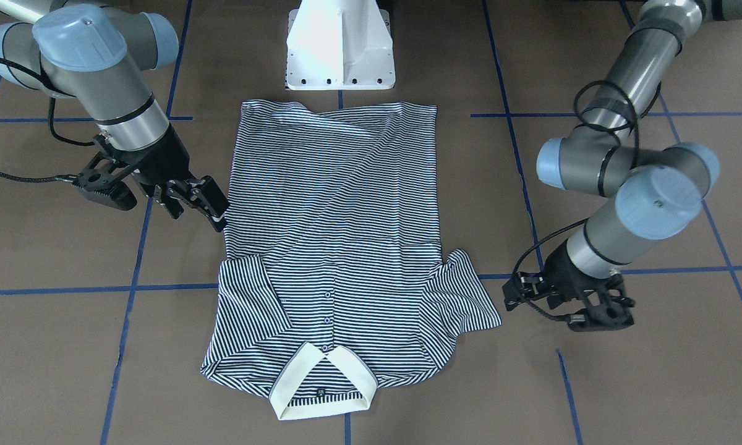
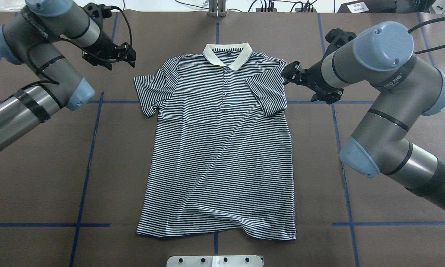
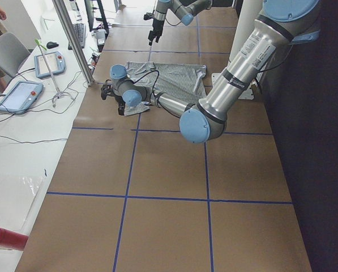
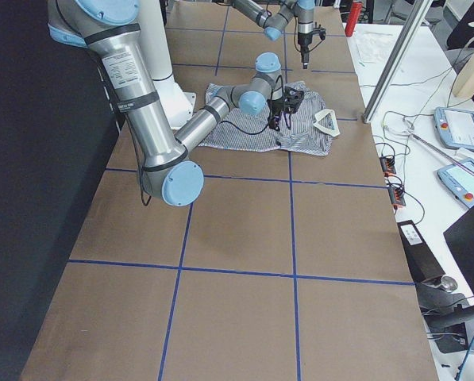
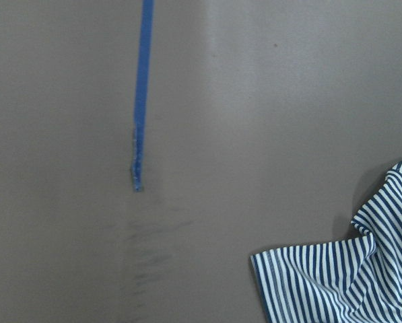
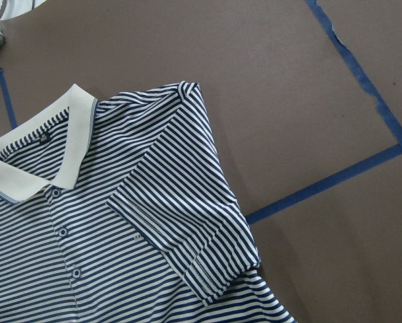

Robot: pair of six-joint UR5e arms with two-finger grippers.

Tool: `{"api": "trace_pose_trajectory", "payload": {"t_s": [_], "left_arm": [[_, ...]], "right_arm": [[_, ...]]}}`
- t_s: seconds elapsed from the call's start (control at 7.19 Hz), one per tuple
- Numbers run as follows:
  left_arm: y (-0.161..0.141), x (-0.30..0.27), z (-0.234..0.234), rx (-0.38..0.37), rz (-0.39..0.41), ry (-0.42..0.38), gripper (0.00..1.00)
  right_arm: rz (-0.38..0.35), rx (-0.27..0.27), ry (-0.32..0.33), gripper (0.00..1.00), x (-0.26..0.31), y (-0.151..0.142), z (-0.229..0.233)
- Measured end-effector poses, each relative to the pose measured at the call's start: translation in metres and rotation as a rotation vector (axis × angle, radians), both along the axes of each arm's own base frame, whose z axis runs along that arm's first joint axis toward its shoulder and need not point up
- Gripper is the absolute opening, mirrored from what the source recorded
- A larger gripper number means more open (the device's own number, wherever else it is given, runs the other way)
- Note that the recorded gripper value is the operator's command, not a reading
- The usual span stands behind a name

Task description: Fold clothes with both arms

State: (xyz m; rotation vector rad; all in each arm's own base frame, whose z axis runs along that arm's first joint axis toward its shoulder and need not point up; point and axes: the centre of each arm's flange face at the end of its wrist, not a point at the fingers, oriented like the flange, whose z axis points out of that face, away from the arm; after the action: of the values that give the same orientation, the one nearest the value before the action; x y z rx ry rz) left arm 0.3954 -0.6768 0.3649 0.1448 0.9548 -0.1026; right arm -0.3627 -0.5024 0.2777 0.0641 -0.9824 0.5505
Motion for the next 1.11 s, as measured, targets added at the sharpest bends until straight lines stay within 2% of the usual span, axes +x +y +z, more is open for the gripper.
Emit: {"api": "trace_pose_trajectory", "payload": {"t_s": [0.42, 0.7, 1.11], "left_arm": [[-0.002, 0.059, 0.003, 0.028, -0.034, -0.071, 0.61], [0.002, 0.069, 0.007, 0.032, -0.029, -0.085, 0.54], [0.001, 0.067, 0.012, 0.032, -0.037, -0.100, 0.54]], "right_arm": [[-0.003, 0.000, 0.003, 1.00, -0.001, 0.001, 0.004], [-0.004, 0.000, 0.006, 1.00, -0.004, 0.002, 0.005], [-0.009, 0.003, 0.009, 1.00, -0.009, 0.005, 0.006]]}}
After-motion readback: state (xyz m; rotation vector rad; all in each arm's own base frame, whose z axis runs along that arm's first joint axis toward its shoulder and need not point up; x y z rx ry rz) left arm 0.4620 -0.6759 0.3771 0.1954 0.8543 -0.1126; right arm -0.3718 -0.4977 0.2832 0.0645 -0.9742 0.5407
